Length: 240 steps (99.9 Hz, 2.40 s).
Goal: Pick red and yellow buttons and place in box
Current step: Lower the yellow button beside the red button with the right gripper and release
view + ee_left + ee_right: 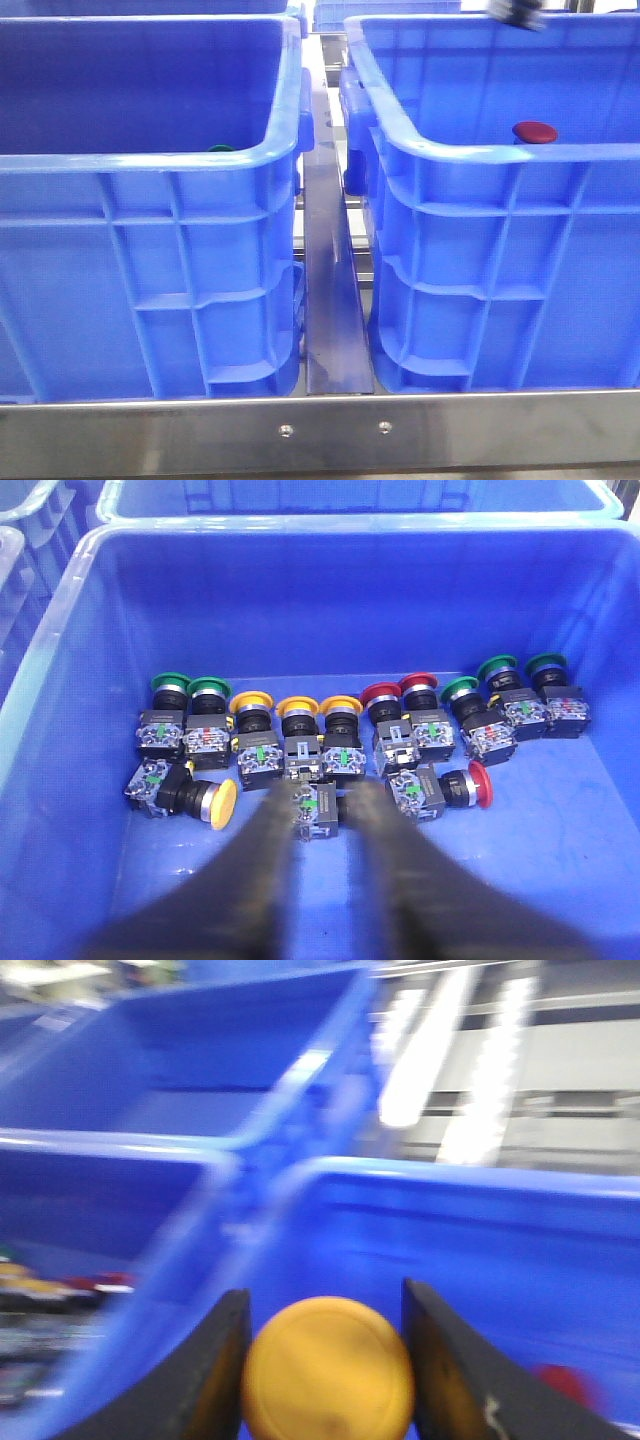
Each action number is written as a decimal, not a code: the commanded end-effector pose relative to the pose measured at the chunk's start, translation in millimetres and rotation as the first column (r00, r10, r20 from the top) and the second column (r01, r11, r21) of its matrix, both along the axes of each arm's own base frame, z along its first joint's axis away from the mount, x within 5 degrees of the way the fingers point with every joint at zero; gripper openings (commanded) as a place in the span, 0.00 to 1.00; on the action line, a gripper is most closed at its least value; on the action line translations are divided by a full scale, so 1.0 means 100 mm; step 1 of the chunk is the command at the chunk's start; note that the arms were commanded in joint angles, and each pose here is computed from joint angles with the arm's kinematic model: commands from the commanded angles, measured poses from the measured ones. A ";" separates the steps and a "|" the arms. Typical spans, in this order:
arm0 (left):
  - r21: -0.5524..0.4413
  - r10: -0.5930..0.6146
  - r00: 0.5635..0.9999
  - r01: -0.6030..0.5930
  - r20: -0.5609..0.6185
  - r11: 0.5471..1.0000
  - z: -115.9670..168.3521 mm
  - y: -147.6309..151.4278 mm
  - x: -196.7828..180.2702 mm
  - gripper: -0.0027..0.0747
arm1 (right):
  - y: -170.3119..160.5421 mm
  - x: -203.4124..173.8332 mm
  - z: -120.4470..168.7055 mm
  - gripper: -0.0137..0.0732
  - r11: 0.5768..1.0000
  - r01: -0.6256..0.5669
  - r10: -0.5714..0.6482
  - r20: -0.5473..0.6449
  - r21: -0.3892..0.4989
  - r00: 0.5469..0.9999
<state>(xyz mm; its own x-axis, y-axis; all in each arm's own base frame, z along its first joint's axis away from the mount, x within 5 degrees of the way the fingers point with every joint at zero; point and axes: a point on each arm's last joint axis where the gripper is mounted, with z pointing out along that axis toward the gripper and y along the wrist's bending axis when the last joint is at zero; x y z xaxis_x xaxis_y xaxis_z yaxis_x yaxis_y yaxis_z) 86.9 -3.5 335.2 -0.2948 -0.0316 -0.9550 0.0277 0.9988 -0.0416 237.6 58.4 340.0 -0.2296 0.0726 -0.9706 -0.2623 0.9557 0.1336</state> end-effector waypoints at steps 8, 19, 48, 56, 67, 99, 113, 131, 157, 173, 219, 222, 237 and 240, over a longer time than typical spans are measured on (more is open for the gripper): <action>0.010 -0.033 0.995 0.033 0.091 0.999 0.14 -0.02 0.01 0.01 | -0.21 0.05 0.10 0.33 0.980 0.163 -0.161 0.033 -0.113 0.986; 0.016 -0.032 0.995 0.031 0.093 0.999 0.14 -0.02 0.01 0.01 | -0.38 0.15 0.02 0.33 0.970 0.208 -0.208 0.011 -0.127 0.978; 0.016 -0.032 0.995 0.031 0.093 0.999 0.14 -0.02 0.01 0.01 | -0.94 0.45 -0.24 0.33 0.973 0.228 -0.229 -0.046 -0.026 0.972; 0.016 -0.032 0.995 0.031 0.093 0.999 0.14 -0.02 0.01 0.01 | -1.03 0.57 -0.30 0.33 0.975 0.221 -0.221 -0.061 -0.010 0.973; 0.016 -0.032 0.995 0.031 0.093 0.999 0.14 -0.02 0.01 0.01 | -1.08 0.76 -0.37 0.33 0.975 0.221 -0.223 -0.082 -0.026 0.971; 0.016 -0.032 0.995 0.031 0.093 0.999 0.14 -0.02 0.01 0.01 | -1.19 1.23 -0.69 0.33 0.979 0.191 -0.200 -0.150 -0.069 0.968; 0.016 -0.032 0.995 0.031 0.093 0.999 0.14 -0.02 0.01 0.01 | -1.22 1.39 -0.81 0.33 0.981 0.182 -0.190 -0.172 -0.063 0.967; 0.016 -0.032 0.995 0.031 0.093 0.999 0.14 -0.02 0.01 0.01 | -1.24 1.49 -0.98 0.33 0.983 0.175 -0.183 -0.209 -0.058 0.961; 0.016 -0.032 0.995 0.031 0.093 0.999 0.14 -0.02 0.01 0.01 | -1.24 1.47 -1.09 0.33 0.982 0.179 -0.188 -0.243 -0.060 0.952; 0.016 -0.032 0.995 0.031 0.093 0.999 0.14 -0.02 0.01 0.01 | -1.23 1.43 -1.15 0.33 0.982 0.180 -0.190 -0.266 -0.061 0.945; 0.016 -0.032 0.995 0.031 0.093 0.999 0.14 -0.02 0.01 0.01 | -1.22 1.37 -1.01 0.73 0.980 0.189 -0.199 -0.234 -0.066 0.951; 0.016 -0.032 0.995 0.031 0.093 0.999 0.14 -0.02 0.01 0.01 | -1.22 1.36 -0.98 0.74 0.979 0.191 -0.202 -0.226 -0.068 0.953; 0.016 -0.032 0.995 0.031 0.093 0.999 0.14 -0.02 0.01 0.01 | -1.24 1.29 -0.81 0.75 0.970 0.227 -0.241 -0.192 -0.090 0.951; 0.016 -0.032 0.995 0.031 0.093 0.999 0.14 -0.02 0.01 0.01 | -1.25 1.27 -0.78 0.75 0.966 0.238 -0.253 -0.186 -0.096 0.949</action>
<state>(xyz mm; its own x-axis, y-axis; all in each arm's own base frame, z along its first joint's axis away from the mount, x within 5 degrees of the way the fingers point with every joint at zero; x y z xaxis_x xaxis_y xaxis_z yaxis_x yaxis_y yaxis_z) 87.2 -3.0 335.4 -0.2870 -0.0144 -0.9578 0.0277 0.9993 -0.0233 370.7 -65.1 224.9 -0.5023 0.0355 -0.8640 -0.0265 0.9981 0.0564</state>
